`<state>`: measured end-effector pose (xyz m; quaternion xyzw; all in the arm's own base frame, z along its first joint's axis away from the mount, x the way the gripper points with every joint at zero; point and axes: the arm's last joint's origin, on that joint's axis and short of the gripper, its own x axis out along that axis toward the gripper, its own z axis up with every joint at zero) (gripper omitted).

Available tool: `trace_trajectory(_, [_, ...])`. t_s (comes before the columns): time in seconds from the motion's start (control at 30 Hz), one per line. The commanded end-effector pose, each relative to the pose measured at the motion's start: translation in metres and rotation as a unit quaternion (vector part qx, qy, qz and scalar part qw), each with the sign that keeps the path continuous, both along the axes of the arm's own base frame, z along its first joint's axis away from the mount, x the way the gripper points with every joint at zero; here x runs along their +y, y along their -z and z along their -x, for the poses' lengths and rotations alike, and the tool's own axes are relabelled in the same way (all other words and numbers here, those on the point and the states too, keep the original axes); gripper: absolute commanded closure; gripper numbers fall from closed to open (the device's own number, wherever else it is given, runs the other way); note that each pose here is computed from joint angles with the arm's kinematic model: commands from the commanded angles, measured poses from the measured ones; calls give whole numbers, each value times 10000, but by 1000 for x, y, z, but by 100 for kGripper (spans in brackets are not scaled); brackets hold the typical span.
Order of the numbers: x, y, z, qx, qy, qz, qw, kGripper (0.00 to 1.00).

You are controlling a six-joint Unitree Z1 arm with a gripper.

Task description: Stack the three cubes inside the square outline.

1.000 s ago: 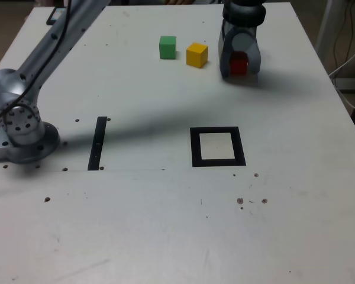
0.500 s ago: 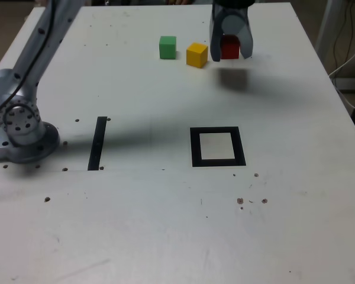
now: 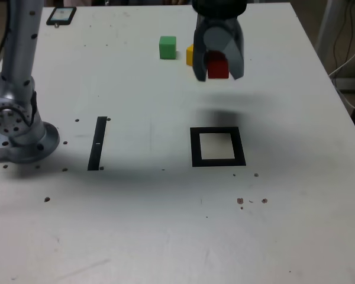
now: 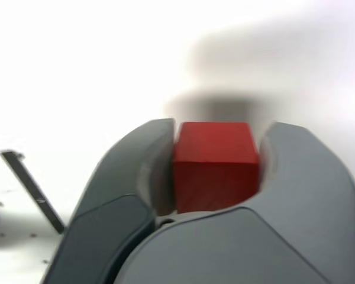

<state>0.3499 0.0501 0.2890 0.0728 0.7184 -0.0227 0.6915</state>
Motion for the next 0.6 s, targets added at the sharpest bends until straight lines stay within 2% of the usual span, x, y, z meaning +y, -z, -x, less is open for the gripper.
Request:
trace_trajectory(0.0, [-29,2,6,-28,121,30,9999,62])
trace_trajectory(0.2, [-60,28,9,113,36,135,9998,62])
trace_trajectory(0.57, [-70,54,1,210,-132,136,9996,62])
